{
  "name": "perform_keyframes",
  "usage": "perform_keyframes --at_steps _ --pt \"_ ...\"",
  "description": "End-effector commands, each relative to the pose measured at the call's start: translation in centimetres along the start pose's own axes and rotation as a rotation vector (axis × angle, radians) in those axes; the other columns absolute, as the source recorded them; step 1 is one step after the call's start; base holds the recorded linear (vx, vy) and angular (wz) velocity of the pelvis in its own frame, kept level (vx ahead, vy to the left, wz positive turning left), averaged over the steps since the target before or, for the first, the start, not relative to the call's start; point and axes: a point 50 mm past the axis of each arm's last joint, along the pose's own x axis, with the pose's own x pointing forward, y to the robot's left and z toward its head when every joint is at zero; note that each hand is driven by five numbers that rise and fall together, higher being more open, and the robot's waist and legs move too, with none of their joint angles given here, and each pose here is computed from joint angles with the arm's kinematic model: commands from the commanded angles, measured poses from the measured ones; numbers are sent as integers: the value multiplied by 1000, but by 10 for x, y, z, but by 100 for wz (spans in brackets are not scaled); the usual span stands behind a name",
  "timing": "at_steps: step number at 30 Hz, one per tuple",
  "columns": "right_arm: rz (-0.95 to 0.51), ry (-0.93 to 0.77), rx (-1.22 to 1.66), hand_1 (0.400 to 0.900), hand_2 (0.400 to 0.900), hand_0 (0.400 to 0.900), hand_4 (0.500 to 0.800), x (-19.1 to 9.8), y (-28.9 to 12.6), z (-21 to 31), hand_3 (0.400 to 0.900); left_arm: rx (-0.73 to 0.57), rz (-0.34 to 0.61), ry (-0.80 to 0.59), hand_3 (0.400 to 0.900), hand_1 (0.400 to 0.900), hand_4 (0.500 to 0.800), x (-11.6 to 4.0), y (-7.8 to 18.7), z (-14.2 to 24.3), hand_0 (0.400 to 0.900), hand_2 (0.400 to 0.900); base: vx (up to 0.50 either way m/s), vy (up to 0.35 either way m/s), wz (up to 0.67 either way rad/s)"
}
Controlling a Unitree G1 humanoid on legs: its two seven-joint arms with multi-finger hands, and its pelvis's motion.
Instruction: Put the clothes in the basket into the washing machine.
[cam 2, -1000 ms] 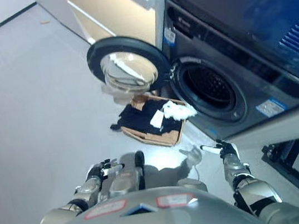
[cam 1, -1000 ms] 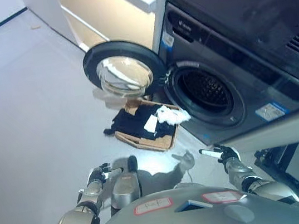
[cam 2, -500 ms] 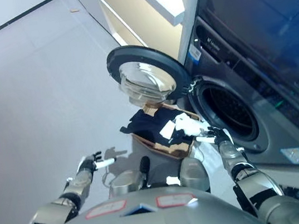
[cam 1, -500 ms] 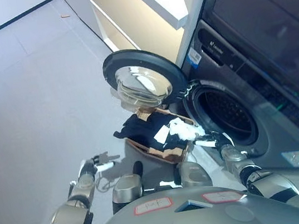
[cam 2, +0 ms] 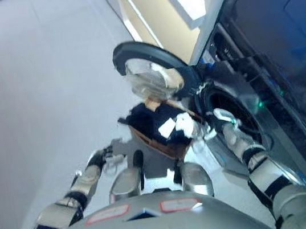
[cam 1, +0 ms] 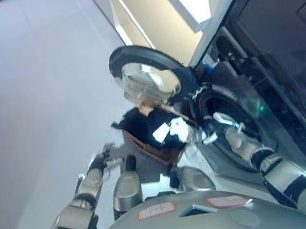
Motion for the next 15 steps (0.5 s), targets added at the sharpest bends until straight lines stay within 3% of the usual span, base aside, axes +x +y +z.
perform_keyframes --at_steps 1,15 --pt "-162 -101 -119 900 900 900 800 9 -54 23 900 -61 155 -168 900 900 800 9 39 51 900 900 -174 3 12" --pt "-402 -80 -216 900 900 900 800 14 -134 48 900 -155 270 -300 900 900 800 10 69 117 900 900 -79 -10 6"
